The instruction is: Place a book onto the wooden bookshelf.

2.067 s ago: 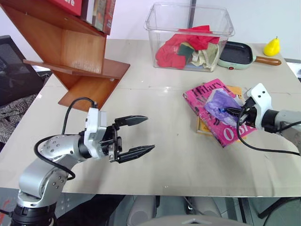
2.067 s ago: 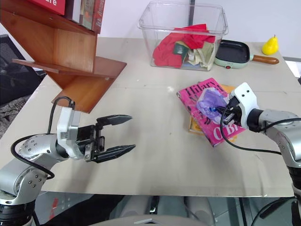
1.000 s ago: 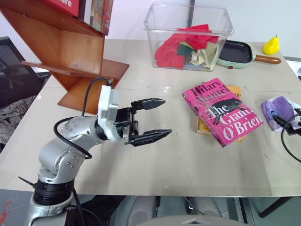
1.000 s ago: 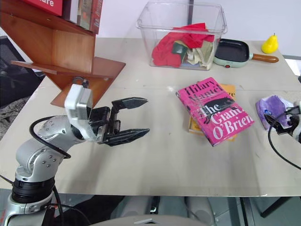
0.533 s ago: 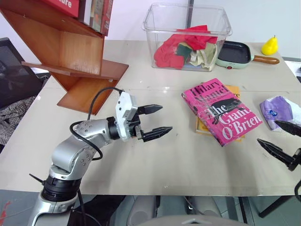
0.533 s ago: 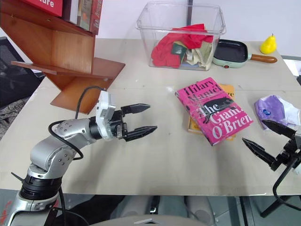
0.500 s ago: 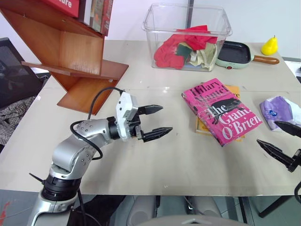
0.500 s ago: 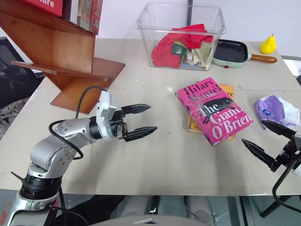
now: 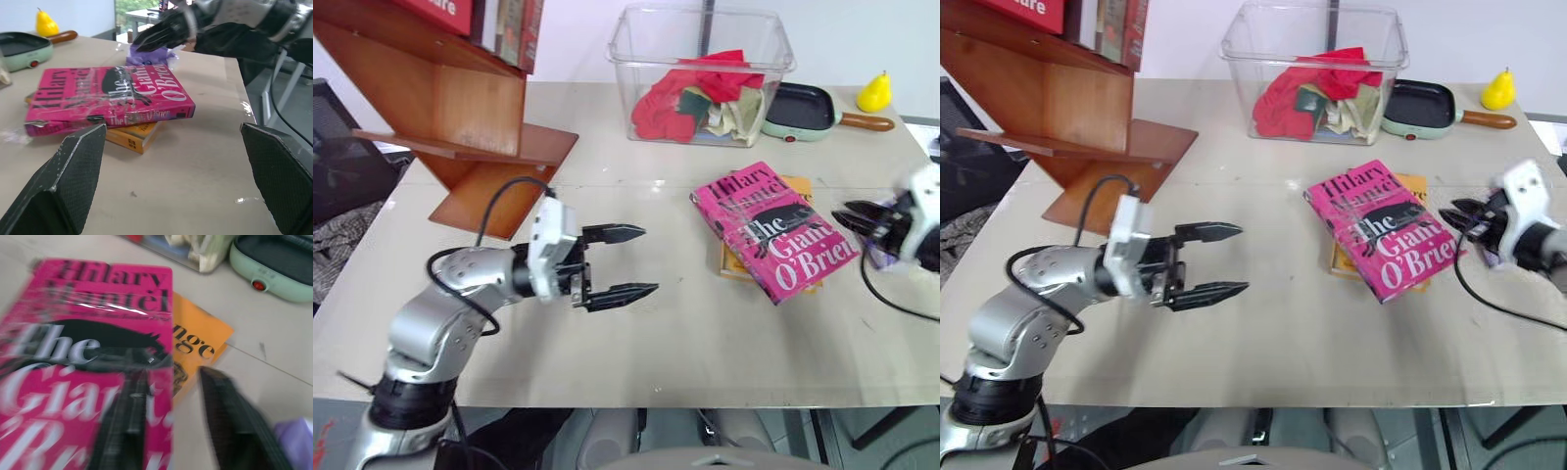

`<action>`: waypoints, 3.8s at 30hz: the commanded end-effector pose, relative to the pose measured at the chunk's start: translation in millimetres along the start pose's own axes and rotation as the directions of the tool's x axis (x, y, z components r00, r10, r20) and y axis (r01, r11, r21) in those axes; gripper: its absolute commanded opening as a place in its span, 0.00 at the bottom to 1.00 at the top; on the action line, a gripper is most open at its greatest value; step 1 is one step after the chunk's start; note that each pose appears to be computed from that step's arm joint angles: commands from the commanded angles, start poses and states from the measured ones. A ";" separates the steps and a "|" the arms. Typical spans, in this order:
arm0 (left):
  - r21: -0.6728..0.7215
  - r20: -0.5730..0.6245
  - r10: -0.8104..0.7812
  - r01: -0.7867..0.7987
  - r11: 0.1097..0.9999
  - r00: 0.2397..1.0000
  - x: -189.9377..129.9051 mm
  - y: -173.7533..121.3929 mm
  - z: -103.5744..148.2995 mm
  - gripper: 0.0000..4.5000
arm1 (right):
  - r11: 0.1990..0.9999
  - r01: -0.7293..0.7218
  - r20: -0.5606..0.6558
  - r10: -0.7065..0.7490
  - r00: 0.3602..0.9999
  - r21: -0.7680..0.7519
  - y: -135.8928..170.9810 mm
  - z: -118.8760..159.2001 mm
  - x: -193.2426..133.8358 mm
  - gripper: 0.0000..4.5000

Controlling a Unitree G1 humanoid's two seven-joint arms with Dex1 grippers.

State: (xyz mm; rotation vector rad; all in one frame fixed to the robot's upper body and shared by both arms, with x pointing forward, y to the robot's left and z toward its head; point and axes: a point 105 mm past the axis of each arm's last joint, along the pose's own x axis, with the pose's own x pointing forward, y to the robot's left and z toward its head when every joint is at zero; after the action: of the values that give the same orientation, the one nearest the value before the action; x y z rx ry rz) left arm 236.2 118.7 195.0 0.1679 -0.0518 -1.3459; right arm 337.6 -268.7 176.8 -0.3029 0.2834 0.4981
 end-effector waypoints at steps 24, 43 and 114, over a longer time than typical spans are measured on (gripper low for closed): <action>0.059 -0.005 0.068 -0.068 0.996 0.998 -15.4 -15.7 2.5 1.00 | 0.988 -0.120 -0.194 0.100 0.976 -0.094 -4.1 8.4 46.0 0.02; 0.055 -0.016 0.084 -0.083 0.995 0.996 -15.3 -10.1 -4.4 1.00 | 0.973 -0.018 0.072 0.036 0.997 -0.230 -18.7 9.3 -16.8 0.30; -0.994 -0.057 0.136 -0.070 0.088 0.989 187.0 76.6 -79.9 0.57 | 0.959 -0.257 0.265 0.279 0.923 -0.116 119.7 8.5 -159.1 1.00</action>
State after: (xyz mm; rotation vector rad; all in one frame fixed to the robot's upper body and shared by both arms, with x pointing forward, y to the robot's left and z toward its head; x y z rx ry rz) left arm 364.9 -31.6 109.9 -1.0795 0.8528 -0.9120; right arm 147.2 -235.3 206.6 -0.2410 0.0493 0.8159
